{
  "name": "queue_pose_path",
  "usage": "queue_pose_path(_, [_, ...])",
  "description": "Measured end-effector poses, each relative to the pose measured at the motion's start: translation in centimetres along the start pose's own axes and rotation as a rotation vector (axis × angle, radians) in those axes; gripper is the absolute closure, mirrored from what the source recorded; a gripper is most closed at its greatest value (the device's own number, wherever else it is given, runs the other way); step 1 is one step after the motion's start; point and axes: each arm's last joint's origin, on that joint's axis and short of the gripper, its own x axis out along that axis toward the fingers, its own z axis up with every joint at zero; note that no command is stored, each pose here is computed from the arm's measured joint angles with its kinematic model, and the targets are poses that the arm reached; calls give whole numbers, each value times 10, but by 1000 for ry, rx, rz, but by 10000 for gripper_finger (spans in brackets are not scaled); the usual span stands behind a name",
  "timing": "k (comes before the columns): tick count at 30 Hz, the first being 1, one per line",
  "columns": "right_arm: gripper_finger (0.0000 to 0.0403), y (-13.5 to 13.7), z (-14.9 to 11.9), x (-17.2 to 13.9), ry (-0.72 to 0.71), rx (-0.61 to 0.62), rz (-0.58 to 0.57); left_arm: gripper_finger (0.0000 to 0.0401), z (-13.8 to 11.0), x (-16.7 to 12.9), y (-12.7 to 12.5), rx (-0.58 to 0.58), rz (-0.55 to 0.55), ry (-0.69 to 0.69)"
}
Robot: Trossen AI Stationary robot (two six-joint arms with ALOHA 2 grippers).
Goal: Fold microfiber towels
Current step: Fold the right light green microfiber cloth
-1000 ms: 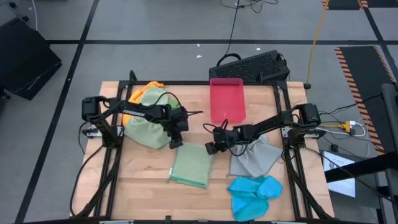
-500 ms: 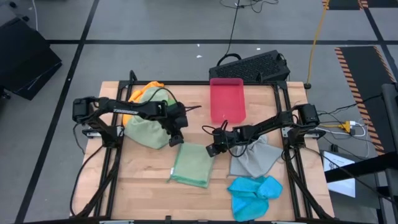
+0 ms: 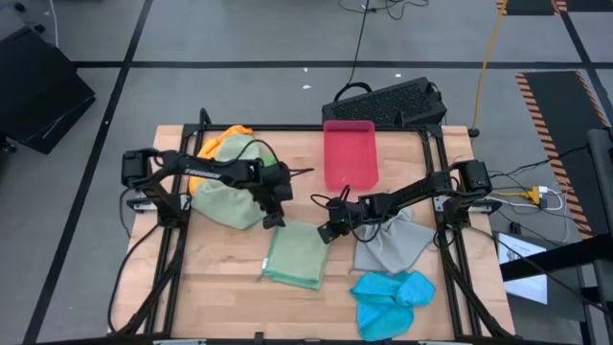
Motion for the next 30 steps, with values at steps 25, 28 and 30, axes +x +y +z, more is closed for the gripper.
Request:
queue_pose_path(25, [391,5,1,-9,-26,-74,9,337,-3,3,4,1,-28,36])
queue_pose_path(28, [391,5,1,-9,-28,-84,10,257,-1,-1,2,8,-10,14])
queue_pose_path(30, [391,5,1,-9,-28,-93,11,206,0,-2,2,-8,-10,-2])
